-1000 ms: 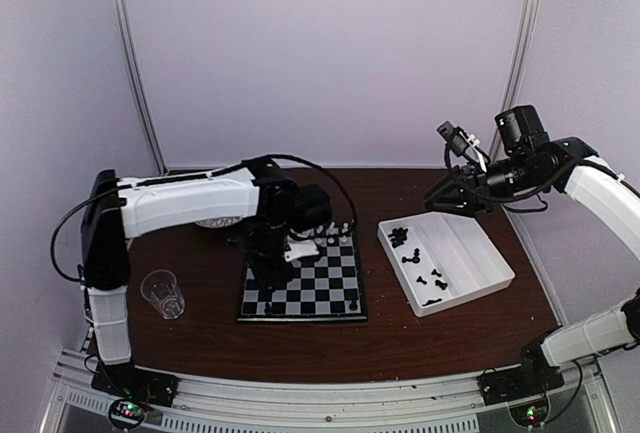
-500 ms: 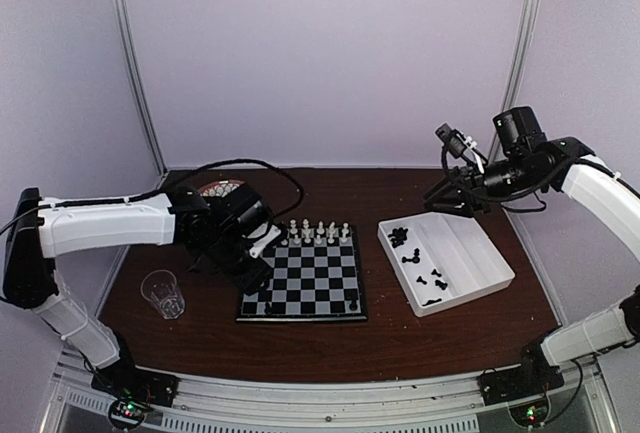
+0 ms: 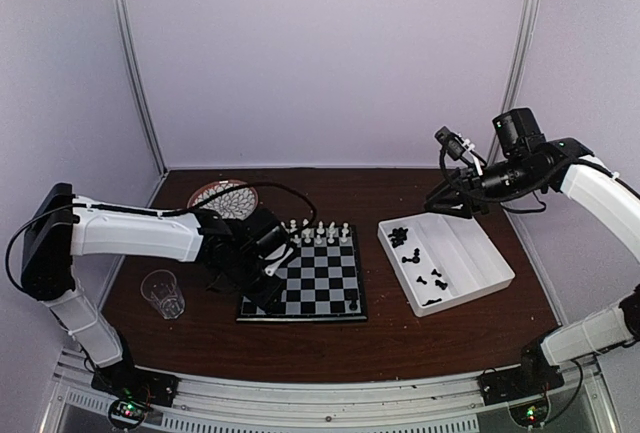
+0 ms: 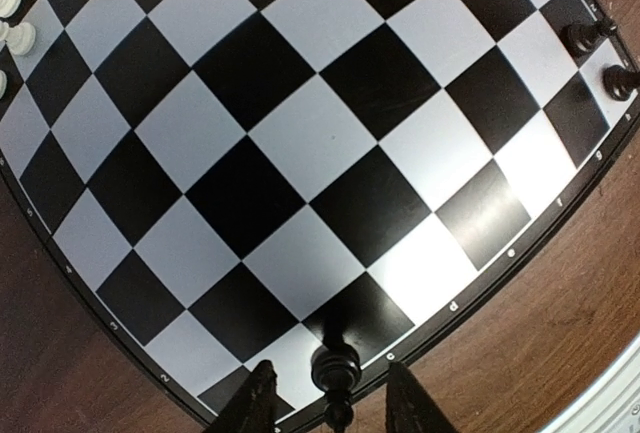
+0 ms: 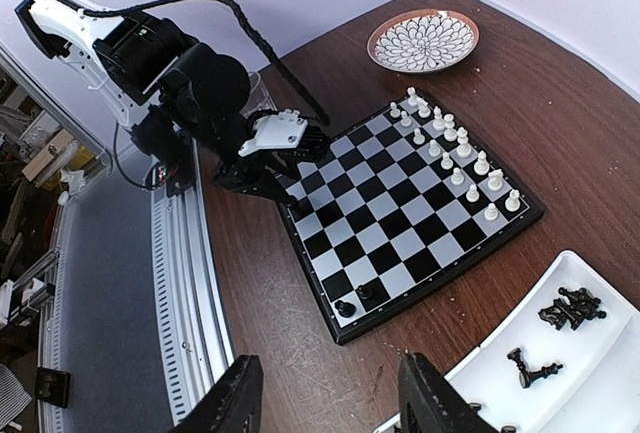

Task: Set up the chess pieces on the board
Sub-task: Move the bishop to f8.

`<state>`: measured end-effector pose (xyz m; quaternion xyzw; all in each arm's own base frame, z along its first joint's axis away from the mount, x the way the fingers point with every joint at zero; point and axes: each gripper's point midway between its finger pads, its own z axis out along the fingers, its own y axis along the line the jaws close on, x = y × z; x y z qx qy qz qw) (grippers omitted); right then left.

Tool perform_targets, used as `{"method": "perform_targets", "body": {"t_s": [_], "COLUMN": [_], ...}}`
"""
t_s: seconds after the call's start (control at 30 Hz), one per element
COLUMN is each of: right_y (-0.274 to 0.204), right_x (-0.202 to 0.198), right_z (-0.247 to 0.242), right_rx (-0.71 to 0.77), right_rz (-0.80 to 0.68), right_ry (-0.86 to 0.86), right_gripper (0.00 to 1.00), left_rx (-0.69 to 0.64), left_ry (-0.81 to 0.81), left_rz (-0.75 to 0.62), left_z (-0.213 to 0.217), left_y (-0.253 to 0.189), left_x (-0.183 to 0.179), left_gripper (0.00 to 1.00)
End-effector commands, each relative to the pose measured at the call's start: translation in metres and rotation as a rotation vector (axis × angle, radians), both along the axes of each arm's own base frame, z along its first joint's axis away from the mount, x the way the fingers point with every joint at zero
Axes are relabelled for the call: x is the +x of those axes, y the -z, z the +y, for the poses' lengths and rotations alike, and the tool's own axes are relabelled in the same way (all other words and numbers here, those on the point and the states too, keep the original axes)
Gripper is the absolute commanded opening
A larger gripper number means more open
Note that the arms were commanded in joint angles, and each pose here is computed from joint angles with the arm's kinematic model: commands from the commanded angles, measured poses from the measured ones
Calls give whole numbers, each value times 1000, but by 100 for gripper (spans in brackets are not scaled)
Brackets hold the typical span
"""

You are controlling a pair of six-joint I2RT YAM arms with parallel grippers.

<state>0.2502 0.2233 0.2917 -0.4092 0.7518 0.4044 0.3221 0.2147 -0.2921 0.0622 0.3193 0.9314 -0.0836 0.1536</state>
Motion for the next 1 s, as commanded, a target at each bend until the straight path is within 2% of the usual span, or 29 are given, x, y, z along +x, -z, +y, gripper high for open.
{"method": "perform_targets", "body": {"t_s": [0.0,0.4,0.57,0.77,0.97], "right_y": [7,8,9,8,8], "right_x": [4,7,8,8,8], "right_z": [-4,-3,-3,-3,-3], "right_rx": [-20,-16,-16,-14,-13], "right_rz": [-4,0,-1,-4,-7], "right_ry": [14,12,12,12,12], "right_gripper": [50,50,50,49,49], "left_rx": [-2,36,47,51,47], "left_ry": [-27,-20,-18,-16,1], "left_rz": [-41,-12,-7,-1,-7], "left_z": [-4,1,2,-1,-7], "left_y": [-4,3,5,8,6], "left_x": [5,-4,-6,-5,-3], "left_gripper": [38,22,20,9,2]}}
